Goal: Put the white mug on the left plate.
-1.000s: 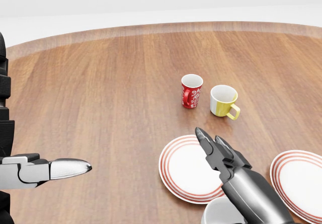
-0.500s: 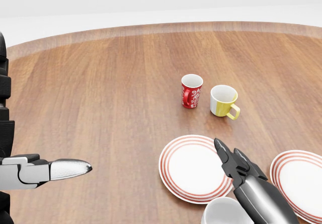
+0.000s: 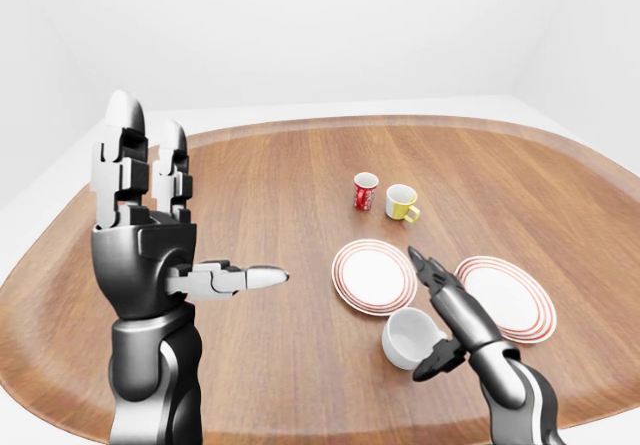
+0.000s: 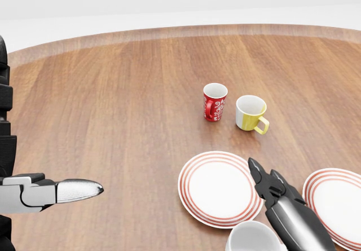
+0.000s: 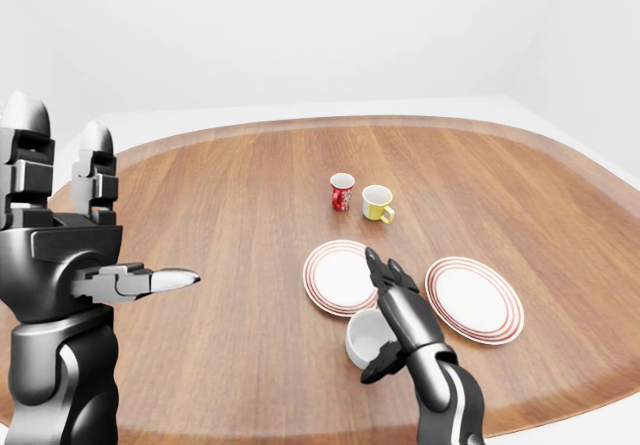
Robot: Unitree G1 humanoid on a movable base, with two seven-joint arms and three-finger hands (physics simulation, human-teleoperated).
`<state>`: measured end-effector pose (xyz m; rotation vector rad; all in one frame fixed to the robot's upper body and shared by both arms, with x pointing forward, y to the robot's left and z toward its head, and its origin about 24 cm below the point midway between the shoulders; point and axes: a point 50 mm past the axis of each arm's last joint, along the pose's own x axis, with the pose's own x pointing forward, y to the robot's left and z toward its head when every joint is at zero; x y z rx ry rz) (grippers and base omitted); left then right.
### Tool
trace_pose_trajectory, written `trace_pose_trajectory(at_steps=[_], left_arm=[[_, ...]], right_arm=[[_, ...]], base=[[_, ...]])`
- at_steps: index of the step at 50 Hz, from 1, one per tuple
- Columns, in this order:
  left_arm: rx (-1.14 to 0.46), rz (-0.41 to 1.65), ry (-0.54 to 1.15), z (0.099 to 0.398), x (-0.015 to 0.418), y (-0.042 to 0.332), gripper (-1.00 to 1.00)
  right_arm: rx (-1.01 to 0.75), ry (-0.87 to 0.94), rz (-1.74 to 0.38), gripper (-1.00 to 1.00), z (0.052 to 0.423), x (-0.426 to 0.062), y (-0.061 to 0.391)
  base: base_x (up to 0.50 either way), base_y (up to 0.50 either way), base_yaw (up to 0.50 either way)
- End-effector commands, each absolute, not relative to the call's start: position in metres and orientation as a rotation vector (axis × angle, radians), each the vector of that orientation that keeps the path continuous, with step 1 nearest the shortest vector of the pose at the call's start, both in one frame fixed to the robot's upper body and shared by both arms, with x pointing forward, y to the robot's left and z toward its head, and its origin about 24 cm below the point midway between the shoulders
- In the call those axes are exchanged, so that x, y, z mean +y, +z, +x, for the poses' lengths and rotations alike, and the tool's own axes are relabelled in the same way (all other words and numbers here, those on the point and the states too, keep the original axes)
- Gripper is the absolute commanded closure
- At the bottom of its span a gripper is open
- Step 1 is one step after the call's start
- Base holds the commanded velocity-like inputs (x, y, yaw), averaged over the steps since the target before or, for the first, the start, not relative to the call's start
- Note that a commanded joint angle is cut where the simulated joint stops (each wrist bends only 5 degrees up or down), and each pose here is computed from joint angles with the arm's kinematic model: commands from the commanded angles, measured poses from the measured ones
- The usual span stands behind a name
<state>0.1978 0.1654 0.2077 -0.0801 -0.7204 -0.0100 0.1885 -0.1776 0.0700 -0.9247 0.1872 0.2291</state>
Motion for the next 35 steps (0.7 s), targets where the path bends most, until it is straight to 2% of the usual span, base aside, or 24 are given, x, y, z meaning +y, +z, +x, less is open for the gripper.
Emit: trace_pose_trajectory(at_steps=[1,35], left_arm=[[-0.724,-0.080,-0.010,0.198,0.165,0.208,-0.95],[-0.721,-0.082,-0.008,0.199,0.166,0.208,-0.95]], right_arm=[[0.186,0.243,-0.955,-1.00,0.192,-0.174,0.068],[0.194,0.346,-1.100,-1.00,0.200,-0.155,0.044]], base=[[0.00,0.00,0.00],[0.00,0.00,0.00]])
